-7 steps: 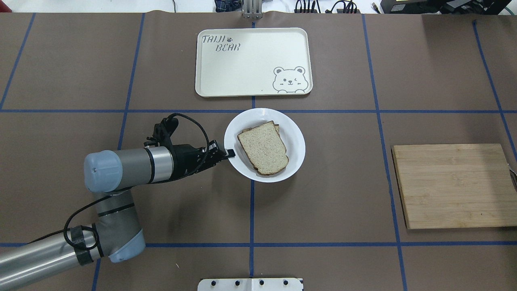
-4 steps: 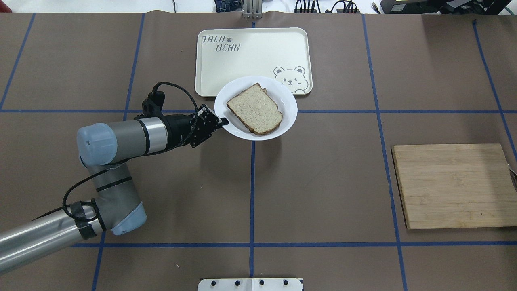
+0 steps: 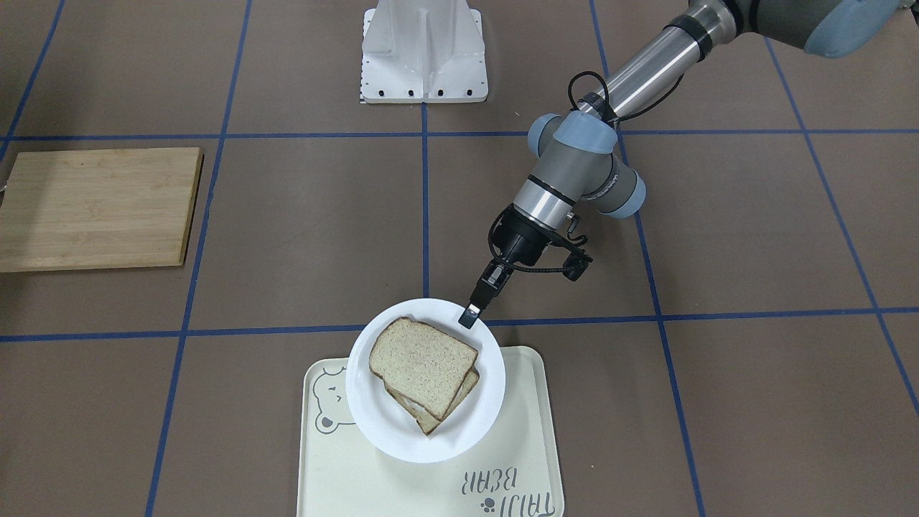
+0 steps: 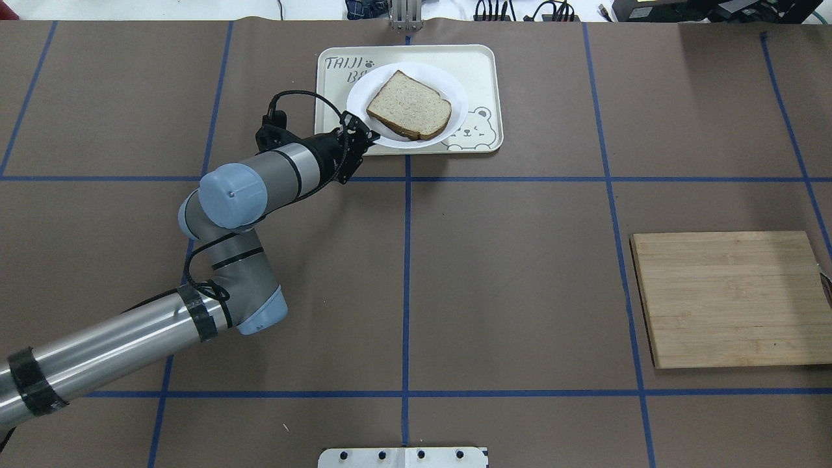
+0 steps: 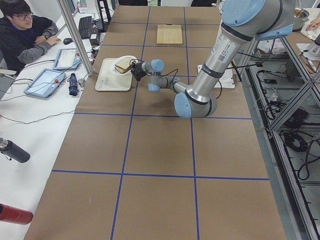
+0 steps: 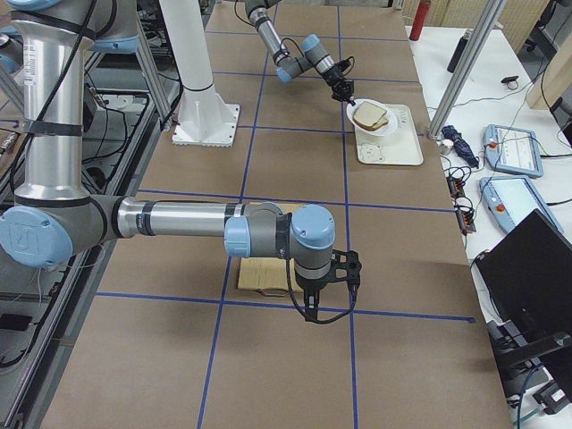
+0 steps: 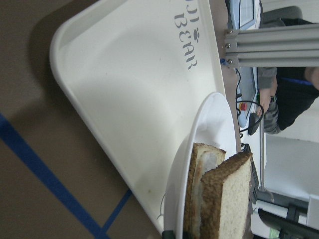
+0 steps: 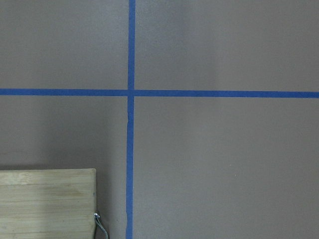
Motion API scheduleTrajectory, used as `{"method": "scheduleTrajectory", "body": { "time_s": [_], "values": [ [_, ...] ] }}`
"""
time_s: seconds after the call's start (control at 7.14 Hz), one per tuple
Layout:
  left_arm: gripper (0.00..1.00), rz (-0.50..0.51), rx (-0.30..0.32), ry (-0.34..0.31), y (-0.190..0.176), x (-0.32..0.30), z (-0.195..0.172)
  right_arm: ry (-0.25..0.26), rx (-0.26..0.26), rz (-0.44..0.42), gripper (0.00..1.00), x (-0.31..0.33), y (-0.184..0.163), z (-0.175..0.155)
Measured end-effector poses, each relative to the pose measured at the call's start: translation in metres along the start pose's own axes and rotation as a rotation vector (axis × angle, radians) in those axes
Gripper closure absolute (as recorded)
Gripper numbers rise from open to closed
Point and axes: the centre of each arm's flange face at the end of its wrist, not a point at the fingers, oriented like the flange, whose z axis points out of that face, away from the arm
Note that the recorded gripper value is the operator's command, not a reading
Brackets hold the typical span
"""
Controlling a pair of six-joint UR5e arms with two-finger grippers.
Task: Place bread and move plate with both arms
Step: 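Slide the plate with the left gripper onto the cream bear tray, then open the left gripper and release the plate on the tray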
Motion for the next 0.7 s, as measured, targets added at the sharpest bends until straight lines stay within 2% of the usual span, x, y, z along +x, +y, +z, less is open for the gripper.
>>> {"method": "scheduleTrajectory", "body": {
  "time_s": [0.28, 0.42, 0.56, 0.7],
  "values": [
    [1.00, 0.016, 0.108, -0.002, 0.000, 0.002, 0.040, 0.000, 0.001, -0.001, 0.00, 0.000, -0.001, 0.000],
    [0.61, 0.027, 0.147, -0.013, 0.004, 0.005, 0.058, 0.000, 0.001, -0.001, 0.00, -0.001, -0.001, -0.001],
    [0.02, 0.037, 0.180, -0.025, 0.008, 0.007, 0.071, 0.000, 0.002, -0.002, 0.00, -0.001, -0.002, -0.001],
    [0.01, 0.046, 0.194, -0.033, 0.009, 0.009, 0.076, 0.000, 0.003, -0.003, 0.00, -0.001, -0.003, -0.001]
  ]
}}
